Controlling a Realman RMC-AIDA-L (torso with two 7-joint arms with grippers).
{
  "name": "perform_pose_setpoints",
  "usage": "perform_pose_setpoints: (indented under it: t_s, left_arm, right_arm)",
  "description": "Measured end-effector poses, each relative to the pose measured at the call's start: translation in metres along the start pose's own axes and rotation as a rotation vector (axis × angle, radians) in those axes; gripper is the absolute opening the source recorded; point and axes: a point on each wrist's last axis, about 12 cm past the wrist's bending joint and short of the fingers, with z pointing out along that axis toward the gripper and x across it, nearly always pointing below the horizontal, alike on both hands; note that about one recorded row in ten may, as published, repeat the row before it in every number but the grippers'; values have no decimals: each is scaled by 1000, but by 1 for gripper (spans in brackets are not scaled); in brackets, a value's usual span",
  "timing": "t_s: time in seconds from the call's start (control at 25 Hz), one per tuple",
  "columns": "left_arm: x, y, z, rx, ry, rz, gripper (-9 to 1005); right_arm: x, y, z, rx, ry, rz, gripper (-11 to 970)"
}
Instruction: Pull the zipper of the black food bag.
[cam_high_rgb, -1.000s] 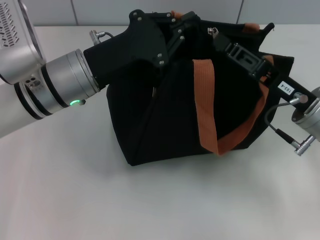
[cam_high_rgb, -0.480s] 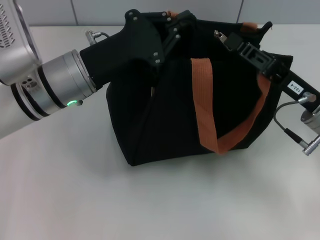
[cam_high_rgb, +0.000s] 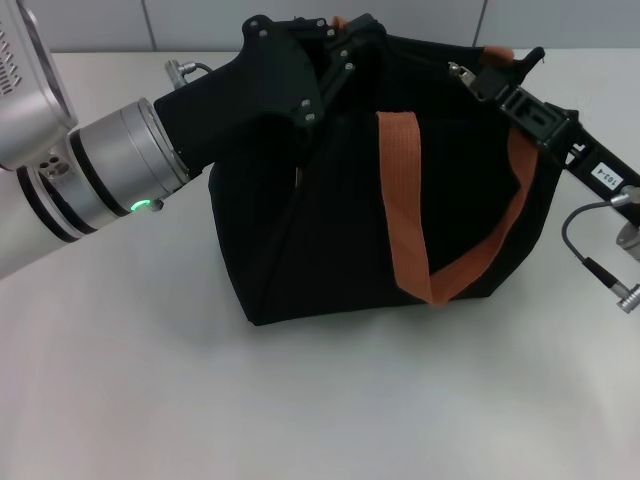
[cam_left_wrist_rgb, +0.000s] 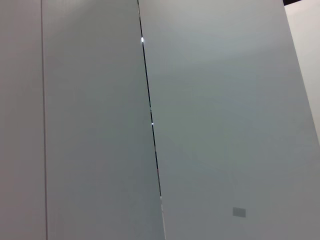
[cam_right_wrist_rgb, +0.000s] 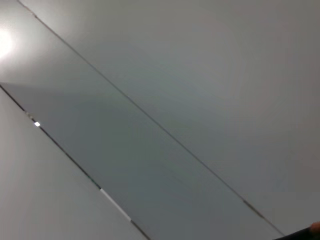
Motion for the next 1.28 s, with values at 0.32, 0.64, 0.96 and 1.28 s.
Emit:
perform_pose_setpoints:
  t_s: [0.32,0.64,0.96,1.28]
  left_arm:
    - [0,0,0,-1,-2,0,58]
    - [0,0,0,-1,-2,0,59]
    - [0,0,0,-4,0,-1,59]
    - [2,1,-2,-21,14,-4,60]
  right_arm:
    - [-3,-6,-22,78,-63,-7,53]
    - [-5,-6,-36,106,-102,-13,68]
    - [0,2,-39,82,-173,-181,82]
    - [0,8,-52,84,-246,-232,274]
